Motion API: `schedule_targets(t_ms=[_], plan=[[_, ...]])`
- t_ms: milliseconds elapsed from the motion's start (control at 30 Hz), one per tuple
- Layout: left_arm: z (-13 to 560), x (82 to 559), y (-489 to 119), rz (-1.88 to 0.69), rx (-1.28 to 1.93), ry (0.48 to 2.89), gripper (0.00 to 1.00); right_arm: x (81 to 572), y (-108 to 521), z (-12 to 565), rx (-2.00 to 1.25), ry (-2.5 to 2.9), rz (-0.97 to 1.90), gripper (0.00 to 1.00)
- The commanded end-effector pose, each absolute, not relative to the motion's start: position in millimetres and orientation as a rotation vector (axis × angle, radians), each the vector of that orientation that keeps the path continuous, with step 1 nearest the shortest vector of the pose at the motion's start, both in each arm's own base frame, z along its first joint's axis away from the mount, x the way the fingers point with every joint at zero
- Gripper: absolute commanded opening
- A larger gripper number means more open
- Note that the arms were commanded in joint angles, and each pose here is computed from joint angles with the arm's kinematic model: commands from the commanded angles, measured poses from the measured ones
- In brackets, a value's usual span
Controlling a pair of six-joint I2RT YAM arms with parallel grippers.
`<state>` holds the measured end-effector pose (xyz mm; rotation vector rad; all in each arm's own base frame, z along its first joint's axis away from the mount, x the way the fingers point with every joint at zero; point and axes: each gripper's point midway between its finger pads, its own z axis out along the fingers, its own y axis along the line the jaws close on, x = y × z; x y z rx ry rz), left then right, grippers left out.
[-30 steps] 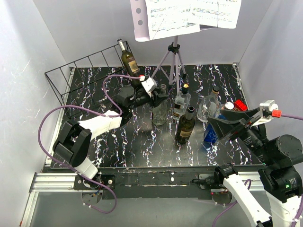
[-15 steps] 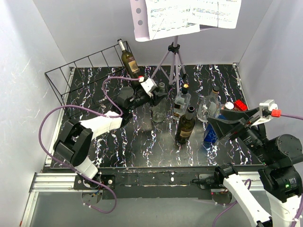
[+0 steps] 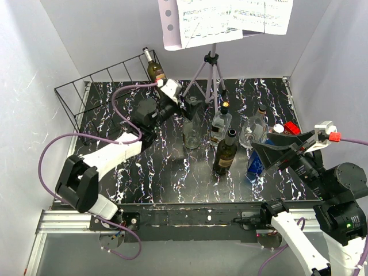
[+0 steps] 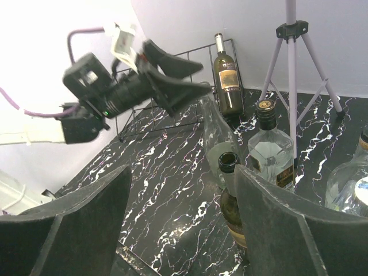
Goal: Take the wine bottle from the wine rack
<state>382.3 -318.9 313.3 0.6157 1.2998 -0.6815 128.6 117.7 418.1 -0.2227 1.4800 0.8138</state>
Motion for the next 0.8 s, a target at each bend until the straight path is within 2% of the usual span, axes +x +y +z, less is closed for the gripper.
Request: schedule_targets(t_ms=[0,133,300,367,533,767], plan=[[385,386,-278,-0.593,0.388,1.326,0.98,128,119,427,-0.229,1.445,0.822,0.80],[400,393,-253,-0.579,0.309,1.365,0.98,130,120,426,-0.230,1.446,0.823,0.80],[391,433,-200,-0.603,0.060,1.508,0.95,133,120,422,-0.230,1.459,0.816,0.80],[381,455,-175,-0.598,-0.033,1.563,0.93,135,119,421,-0.227,1.458,0.805,0.80],[352,515,-146,-0.656,-0.141,1.697,0.82,140,119,418,-0.232,1.480,0.791,0.80],[319,602,-116,-0.692,-0.245,1.773,0.80,147,122,412,-0.228,1.501,0.792,0.80]])
